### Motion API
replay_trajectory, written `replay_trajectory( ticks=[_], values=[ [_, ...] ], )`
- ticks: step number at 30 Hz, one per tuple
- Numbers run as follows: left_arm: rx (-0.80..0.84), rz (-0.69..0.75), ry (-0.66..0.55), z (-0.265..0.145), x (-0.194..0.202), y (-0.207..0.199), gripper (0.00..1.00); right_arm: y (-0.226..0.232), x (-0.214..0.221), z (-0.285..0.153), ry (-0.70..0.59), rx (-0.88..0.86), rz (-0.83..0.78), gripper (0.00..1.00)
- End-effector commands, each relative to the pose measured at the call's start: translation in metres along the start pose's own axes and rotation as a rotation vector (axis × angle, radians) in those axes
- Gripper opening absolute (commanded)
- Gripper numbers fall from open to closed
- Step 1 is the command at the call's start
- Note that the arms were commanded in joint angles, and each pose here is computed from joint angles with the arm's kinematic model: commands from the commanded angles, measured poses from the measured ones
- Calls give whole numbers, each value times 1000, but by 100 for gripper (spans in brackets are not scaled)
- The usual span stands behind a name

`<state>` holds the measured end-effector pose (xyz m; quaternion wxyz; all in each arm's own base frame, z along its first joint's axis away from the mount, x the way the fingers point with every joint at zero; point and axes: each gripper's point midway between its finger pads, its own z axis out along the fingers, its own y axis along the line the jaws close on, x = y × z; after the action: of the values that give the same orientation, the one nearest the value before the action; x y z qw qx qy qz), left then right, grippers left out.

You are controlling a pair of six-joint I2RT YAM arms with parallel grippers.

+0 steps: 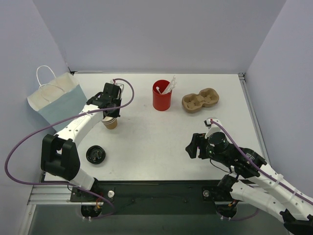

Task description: Pack the takeout coffee

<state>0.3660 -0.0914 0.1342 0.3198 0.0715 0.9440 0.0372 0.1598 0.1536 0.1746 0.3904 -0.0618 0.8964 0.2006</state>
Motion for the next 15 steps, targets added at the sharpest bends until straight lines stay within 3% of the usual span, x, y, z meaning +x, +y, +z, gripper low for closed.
replay_trajectory(
  ticks=[1, 6, 10, 15],
  values=[
    [5, -4, -58, -9, -18, 2, 16, 5, -3, 0, -8, -20, -5, 64],
    [6, -1, -59, -9, -19, 2, 11, 6, -5, -1, -9, -20, -9, 64],
    [14, 2, -54, -7, -17, 0, 22, 5, -6, -1, -12, -18, -9, 64],
    [22, 7, -42, -3, -13, -3, 22, 7, -8, -2, -14, -20, -13, 64]
  ],
)
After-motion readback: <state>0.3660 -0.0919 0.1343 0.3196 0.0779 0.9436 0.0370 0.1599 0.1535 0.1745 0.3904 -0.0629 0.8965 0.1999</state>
